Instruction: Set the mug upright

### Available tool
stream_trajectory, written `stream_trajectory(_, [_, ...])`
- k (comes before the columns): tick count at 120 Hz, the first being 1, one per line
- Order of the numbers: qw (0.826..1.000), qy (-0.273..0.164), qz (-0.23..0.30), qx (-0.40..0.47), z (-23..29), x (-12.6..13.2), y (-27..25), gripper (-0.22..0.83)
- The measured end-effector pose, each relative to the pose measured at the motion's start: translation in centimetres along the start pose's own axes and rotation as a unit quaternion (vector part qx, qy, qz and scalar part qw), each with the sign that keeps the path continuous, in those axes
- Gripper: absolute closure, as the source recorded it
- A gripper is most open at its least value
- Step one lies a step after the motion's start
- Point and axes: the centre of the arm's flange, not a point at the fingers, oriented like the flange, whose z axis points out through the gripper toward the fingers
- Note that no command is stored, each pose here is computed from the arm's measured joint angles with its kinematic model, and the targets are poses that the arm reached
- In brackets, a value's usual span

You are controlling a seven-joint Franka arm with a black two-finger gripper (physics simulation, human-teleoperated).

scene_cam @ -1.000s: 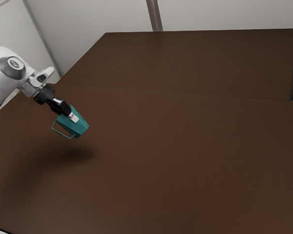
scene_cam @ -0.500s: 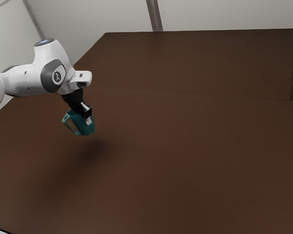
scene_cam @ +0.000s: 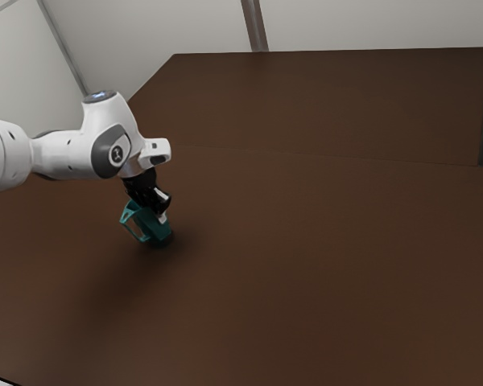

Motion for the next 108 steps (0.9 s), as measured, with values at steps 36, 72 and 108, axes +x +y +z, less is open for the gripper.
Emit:
stream_trajectory(36, [1.0,0.004,-0.031,-0.003,0.4,0.2,0.1,0.47])
stream_trajectory(72, [0.997,0.064,-0.04,0.004,-11.4,2.1,0.8,0.11])
stream_trajectory(108, [0.997,0.06,-0.041,-0.001,-25.1,2.0,1.3,0.03])
